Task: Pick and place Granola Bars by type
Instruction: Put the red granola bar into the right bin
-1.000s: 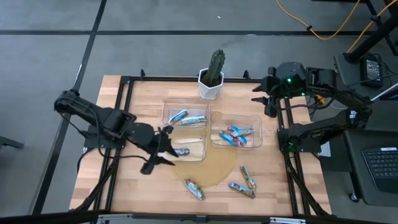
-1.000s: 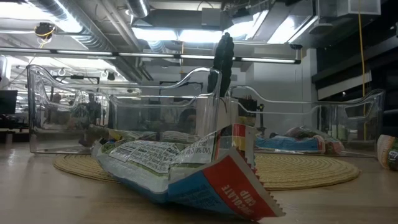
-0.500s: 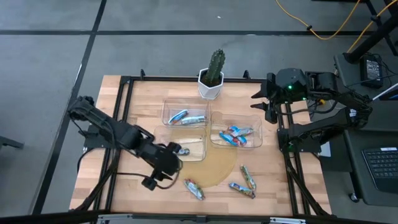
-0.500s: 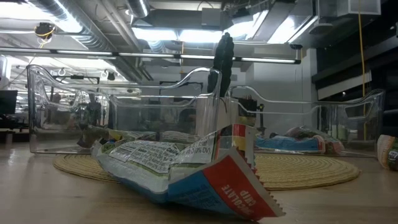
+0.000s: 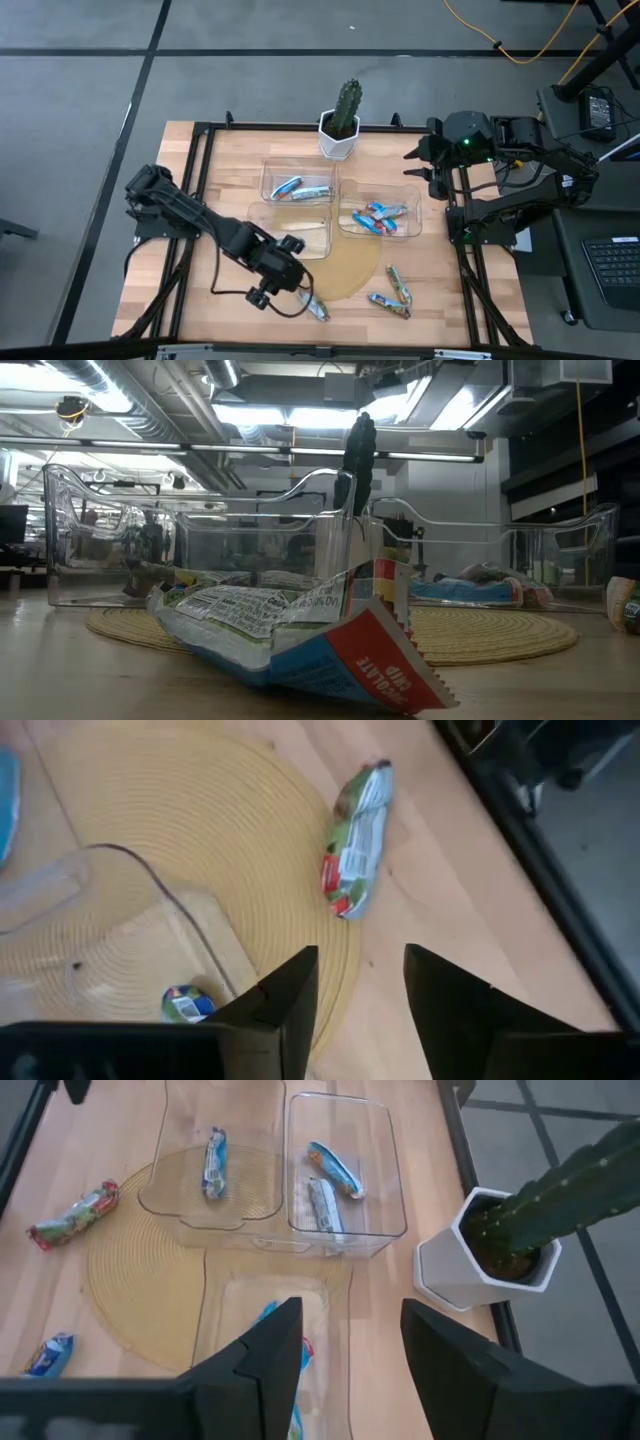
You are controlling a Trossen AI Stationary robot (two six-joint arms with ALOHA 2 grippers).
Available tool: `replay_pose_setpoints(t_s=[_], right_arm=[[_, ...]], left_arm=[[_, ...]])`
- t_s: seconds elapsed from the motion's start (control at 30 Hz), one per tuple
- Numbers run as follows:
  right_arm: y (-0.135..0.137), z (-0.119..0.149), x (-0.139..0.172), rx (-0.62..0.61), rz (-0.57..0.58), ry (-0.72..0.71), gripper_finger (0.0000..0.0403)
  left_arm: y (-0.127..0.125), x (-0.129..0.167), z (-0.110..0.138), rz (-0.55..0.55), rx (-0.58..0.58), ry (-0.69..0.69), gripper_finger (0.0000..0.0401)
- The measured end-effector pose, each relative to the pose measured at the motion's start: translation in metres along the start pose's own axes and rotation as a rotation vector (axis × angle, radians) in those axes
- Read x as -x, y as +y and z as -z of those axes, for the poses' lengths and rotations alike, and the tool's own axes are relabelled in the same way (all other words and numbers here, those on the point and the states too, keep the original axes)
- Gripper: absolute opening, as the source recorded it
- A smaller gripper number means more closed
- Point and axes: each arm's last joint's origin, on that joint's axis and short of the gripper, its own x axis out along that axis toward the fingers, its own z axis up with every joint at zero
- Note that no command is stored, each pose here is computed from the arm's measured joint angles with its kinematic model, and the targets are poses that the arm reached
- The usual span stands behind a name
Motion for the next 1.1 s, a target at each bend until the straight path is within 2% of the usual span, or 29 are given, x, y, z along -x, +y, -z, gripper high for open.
replay_pose_setpoints(t_s=[0.23, 0.43, 0.57, 0.73, 0.9, 1.1], right_arm=[[0.001, 0.005, 0.000, 0.007, -0.031, 0.044, 0.0173], [0.004, 0.005, 0.001, 0.079, -0.116, 0.028, 0.0173], [0.004, 0.005, 0.001, 0.127, -0.122, 0.024, 0.0173], [0.005, 0.005, 0.001, 0.135, -0.151, 0.022, 0.0173], [0.006, 0.006, 0.001, 0.134, -0.171, 0.030, 0.0173], [0.006, 0.008, 0.002, 0.133, -0.176, 0.051, 0.0173]], left_arm=[[0.002, -0.043, -0.002, -0.006, 0.002, 0.098, 0.0155], [0.001, -0.082, -0.010, 0.095, 0.110, 0.085, 0.0179], [-0.001, -0.096, -0.013, 0.109, 0.143, 0.069, 0.0197], [-0.004, -0.108, -0.010, 0.044, 0.130, 0.100, 0.0211], [-0.006, -0.123, -0.007, -0.001, 0.065, 0.135, 0.0212], [-0.006, -0.135, -0.004, -0.055, 0.048, 0.165, 0.0212]])
